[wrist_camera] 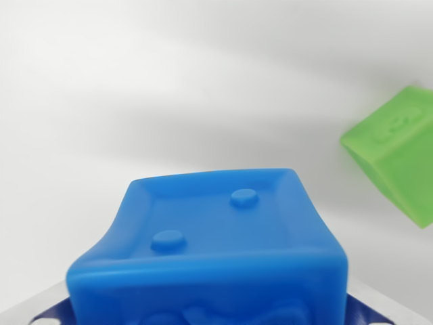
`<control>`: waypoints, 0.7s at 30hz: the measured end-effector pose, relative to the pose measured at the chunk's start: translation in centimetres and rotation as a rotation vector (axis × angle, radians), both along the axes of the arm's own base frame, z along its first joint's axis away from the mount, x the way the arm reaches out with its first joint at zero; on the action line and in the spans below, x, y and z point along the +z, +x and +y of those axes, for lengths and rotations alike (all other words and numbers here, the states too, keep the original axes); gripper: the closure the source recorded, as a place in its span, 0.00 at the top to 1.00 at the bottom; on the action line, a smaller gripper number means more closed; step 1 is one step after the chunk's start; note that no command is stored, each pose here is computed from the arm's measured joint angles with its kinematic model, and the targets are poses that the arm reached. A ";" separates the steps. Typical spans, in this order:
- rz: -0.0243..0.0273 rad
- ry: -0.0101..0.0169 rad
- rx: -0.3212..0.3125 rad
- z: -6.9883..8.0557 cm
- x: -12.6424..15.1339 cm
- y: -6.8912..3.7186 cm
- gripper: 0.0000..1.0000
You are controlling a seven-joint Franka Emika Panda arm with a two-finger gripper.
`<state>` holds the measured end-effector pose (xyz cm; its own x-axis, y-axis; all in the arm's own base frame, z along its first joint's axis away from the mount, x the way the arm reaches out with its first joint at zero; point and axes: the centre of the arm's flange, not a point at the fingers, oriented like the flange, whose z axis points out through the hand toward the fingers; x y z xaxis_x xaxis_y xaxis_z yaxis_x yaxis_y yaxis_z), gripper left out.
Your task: Stack cube
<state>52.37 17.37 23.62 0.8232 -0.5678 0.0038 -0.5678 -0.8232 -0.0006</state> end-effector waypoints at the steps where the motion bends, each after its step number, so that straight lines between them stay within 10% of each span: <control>1: 0.0001 -0.0001 -0.007 -0.1 0.0 0.0 0.00; 21: 0.0000 0.0000 -0.152 -2.2 0.8 0.6 0.00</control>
<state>53.01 15.21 24.46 0.7278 -0.6858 0.0038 -0.6858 -0.7278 -0.0006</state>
